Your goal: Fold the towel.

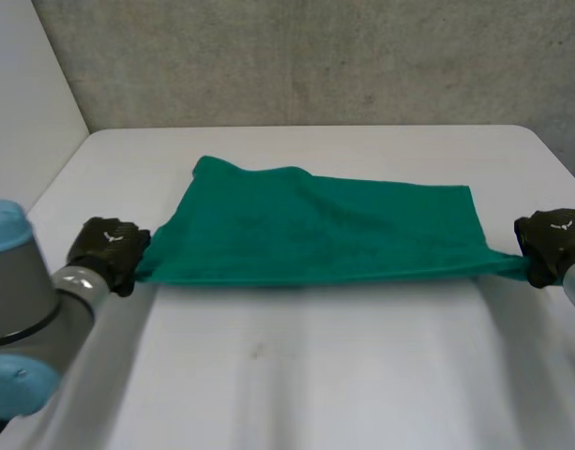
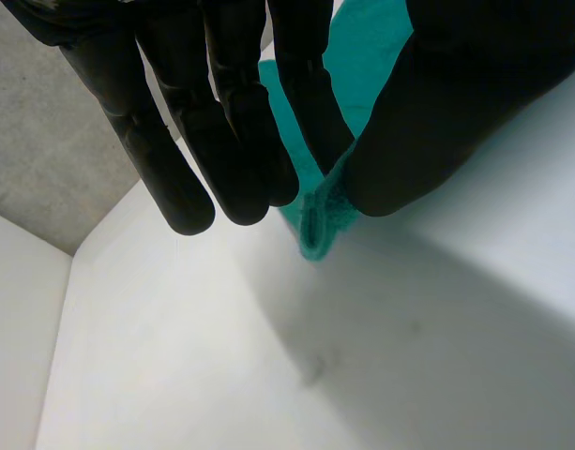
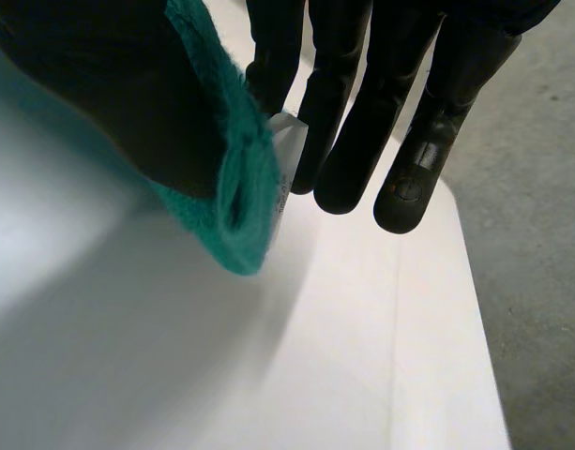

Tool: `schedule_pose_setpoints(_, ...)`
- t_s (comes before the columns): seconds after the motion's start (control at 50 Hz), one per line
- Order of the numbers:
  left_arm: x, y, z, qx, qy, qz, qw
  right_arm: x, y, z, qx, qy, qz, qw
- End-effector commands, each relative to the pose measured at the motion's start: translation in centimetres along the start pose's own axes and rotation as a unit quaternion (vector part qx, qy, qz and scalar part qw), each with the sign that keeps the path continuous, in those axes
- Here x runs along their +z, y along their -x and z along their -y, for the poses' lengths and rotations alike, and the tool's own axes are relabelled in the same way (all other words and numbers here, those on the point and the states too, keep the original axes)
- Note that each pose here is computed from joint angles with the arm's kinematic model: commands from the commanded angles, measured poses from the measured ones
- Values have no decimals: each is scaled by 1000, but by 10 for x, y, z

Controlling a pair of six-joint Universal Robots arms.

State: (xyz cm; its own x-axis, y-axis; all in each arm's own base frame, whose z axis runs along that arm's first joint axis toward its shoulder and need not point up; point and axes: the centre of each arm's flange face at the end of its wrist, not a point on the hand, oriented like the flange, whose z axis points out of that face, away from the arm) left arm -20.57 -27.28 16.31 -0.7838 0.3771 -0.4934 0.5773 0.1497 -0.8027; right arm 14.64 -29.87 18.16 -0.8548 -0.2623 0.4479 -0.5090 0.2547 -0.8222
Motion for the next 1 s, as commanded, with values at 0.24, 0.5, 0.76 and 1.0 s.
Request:
schedule_pose_setpoints(0.24,-104,-5,5,105,17,-73,992,-59,2,4,-181,99,85,975)
schedule_pose_setpoints(0.5,5,-12,7,85,-25,-24,996,19,29,13,-168,16,39,985)
schedule_pose_setpoints(0.76,108,-6,35,48,-115,86,988,98,38,24,-103,-23,11,994)
schedule_pose_setpoints(1.0,161,-18,24,55,-133,98,985,159,48,14,-103,-38,-14,994)
